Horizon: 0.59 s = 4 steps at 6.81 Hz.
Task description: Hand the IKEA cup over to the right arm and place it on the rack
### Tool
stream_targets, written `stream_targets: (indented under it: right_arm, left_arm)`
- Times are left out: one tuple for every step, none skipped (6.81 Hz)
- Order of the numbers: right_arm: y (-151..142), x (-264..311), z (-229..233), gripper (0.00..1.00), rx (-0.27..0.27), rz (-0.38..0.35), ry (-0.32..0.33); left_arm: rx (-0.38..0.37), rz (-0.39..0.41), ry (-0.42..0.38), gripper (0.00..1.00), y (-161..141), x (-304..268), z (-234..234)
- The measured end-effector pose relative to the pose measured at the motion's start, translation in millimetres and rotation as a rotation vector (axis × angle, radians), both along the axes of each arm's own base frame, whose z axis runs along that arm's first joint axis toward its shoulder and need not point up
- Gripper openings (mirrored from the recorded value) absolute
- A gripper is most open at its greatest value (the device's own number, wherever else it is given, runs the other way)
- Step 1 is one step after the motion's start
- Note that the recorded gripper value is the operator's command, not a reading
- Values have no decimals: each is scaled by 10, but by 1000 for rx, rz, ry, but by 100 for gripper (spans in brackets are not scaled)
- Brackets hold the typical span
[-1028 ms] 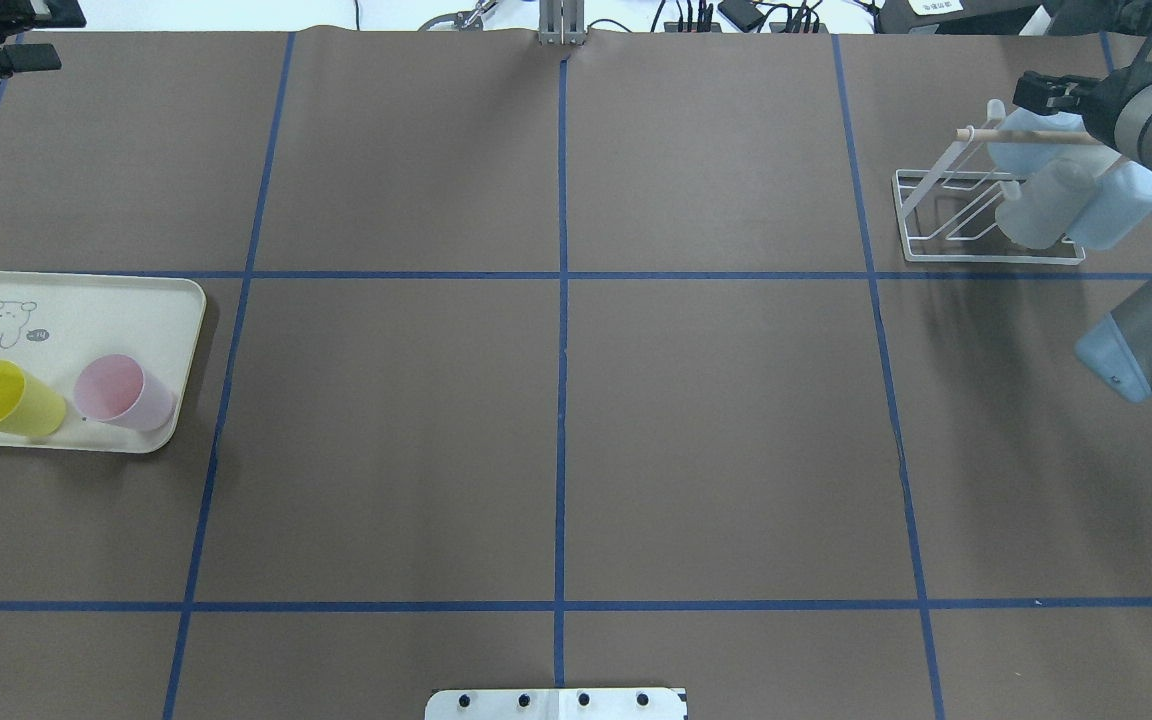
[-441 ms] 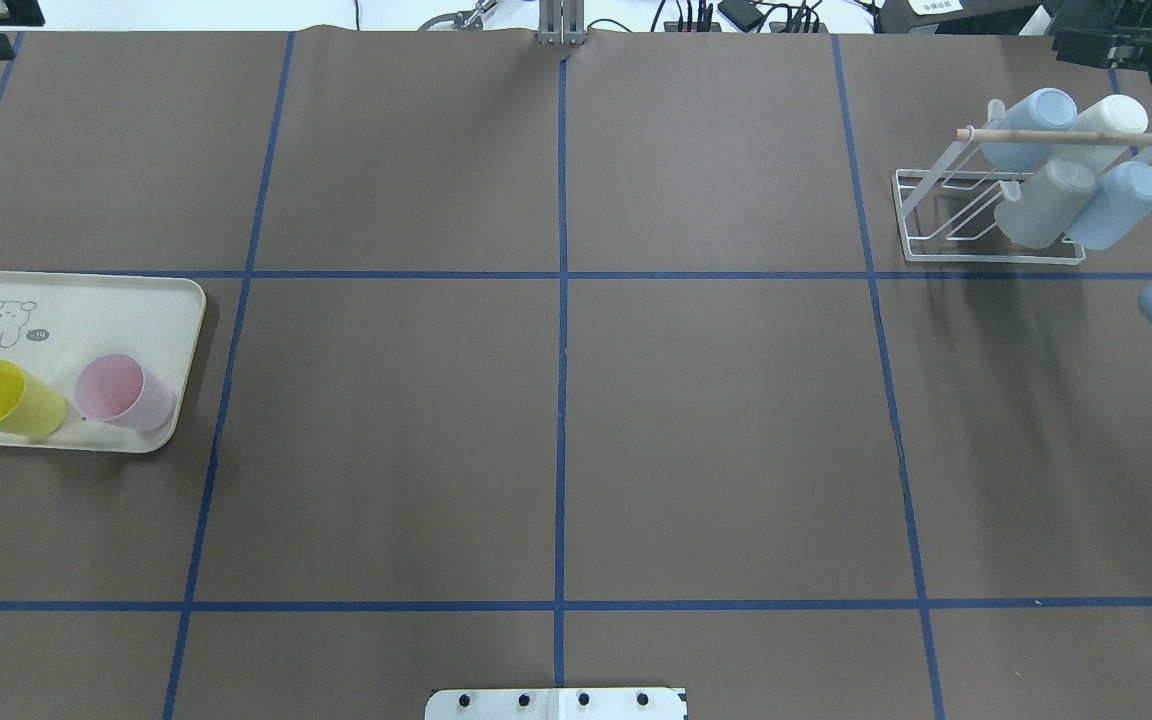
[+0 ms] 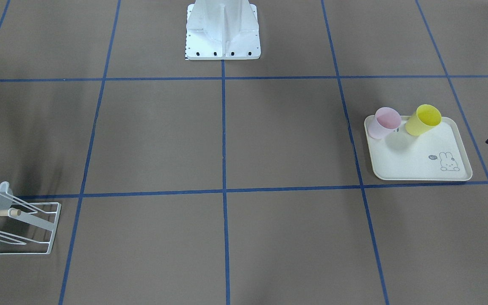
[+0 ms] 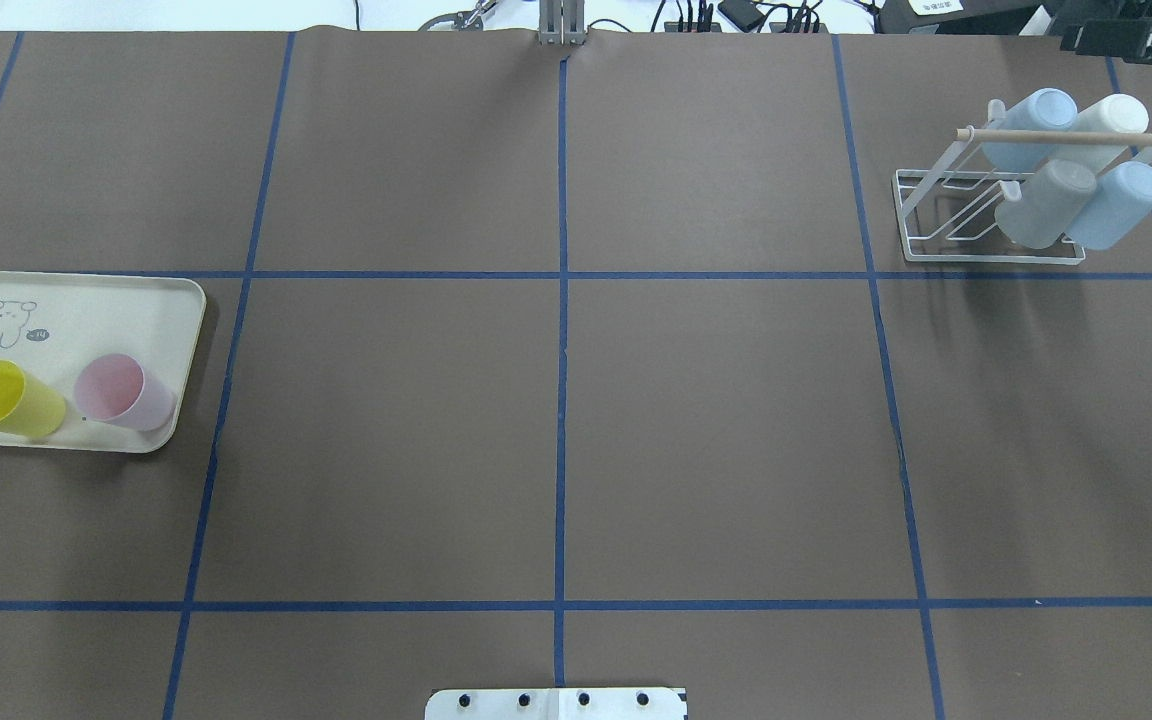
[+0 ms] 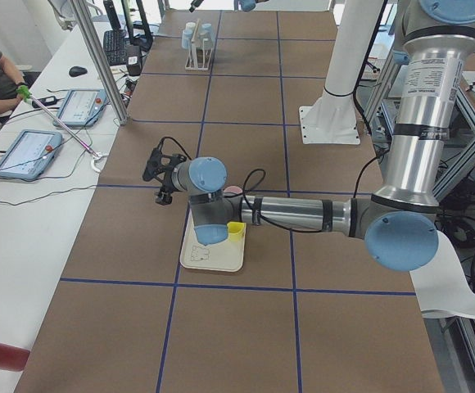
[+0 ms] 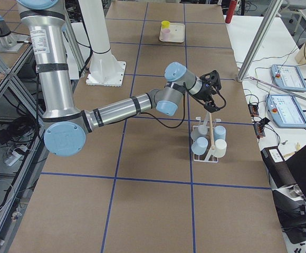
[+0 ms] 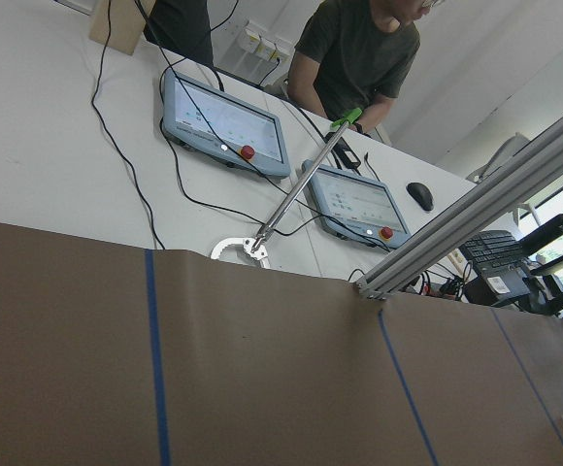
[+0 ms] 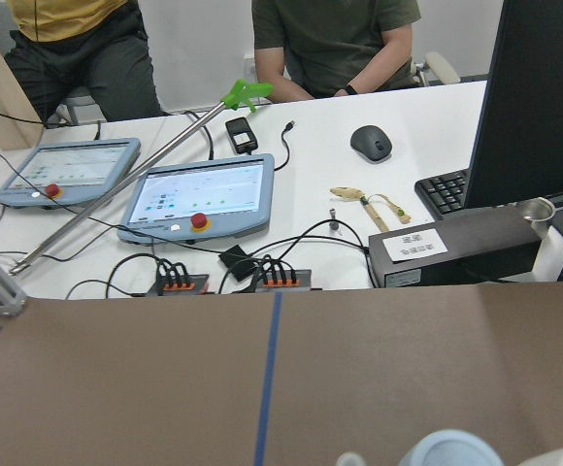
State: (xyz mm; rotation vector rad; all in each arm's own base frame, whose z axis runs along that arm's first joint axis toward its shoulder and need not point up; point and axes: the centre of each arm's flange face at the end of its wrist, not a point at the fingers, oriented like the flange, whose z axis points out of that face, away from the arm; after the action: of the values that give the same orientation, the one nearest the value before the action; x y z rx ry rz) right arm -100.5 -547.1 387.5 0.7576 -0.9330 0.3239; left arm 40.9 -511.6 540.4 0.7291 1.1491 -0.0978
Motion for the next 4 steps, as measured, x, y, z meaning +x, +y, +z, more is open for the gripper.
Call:
stream_targets:
  right_arm:
    - [118,-3,-173,100,-30,-20,-63]
    - [174,-13,-256,100,-55,-29,-113]
    - [202,-26,-291,100,-72,-39,-143]
    - [215,-33,-307,100,-78,-46,-155]
  left_arm:
    - [11,34,-87,99,303,-41,389]
    - [11,75,-146,99,592,-19,685]
    - [0,132,-178,99,827,129,874]
    - [-11,194,-193,99,1020,317,976]
